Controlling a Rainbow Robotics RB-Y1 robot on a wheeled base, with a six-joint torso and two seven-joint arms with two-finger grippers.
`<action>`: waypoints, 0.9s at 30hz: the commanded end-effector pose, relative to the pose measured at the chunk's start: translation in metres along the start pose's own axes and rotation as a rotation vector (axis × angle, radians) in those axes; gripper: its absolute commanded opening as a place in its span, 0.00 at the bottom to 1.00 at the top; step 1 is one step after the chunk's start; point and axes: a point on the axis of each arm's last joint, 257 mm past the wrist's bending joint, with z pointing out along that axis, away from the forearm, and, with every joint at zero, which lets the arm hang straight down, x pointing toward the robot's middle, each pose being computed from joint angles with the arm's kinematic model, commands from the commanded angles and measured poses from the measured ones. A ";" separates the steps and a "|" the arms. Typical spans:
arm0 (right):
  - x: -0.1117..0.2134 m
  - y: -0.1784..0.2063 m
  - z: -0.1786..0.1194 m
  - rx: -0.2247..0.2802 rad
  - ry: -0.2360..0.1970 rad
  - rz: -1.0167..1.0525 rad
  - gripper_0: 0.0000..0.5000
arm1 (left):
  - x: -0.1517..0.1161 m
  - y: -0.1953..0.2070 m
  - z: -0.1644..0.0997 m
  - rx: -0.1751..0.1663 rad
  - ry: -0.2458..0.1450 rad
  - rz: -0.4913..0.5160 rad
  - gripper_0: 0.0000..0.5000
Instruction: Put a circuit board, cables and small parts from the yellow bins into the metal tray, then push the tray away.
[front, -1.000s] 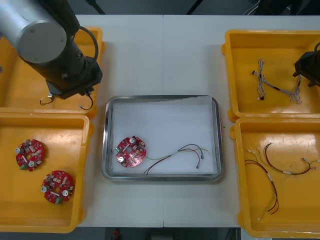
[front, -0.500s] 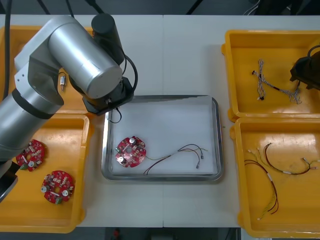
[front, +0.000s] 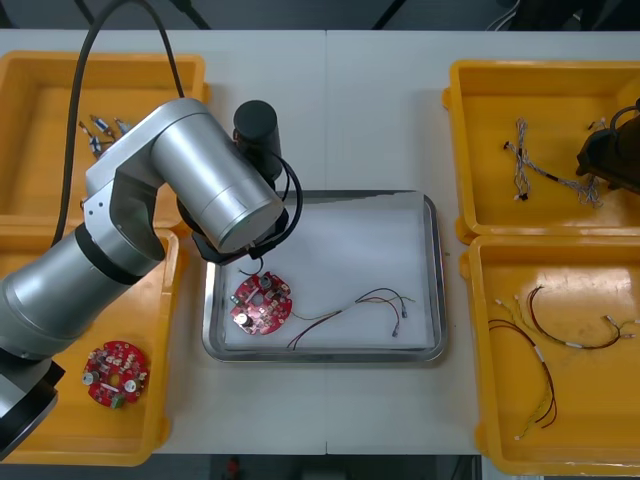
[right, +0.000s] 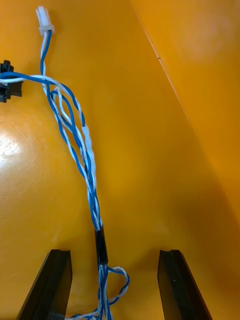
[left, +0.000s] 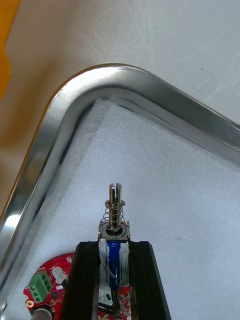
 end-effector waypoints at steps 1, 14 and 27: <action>0.008 -0.001 0.006 -0.009 0.013 -0.037 0.83 | 0.003 -0.014 0.008 0.035 -0.019 -0.061 0.00; 0.011 0.001 0.005 -0.016 0.023 -0.076 0.00 | 0.005 -0.015 0.026 0.036 -0.016 -0.057 0.01; -0.027 -0.009 -0.051 -0.014 -0.005 -0.380 0.00 | 0.003 -0.016 0.025 0.040 -0.016 -0.043 0.71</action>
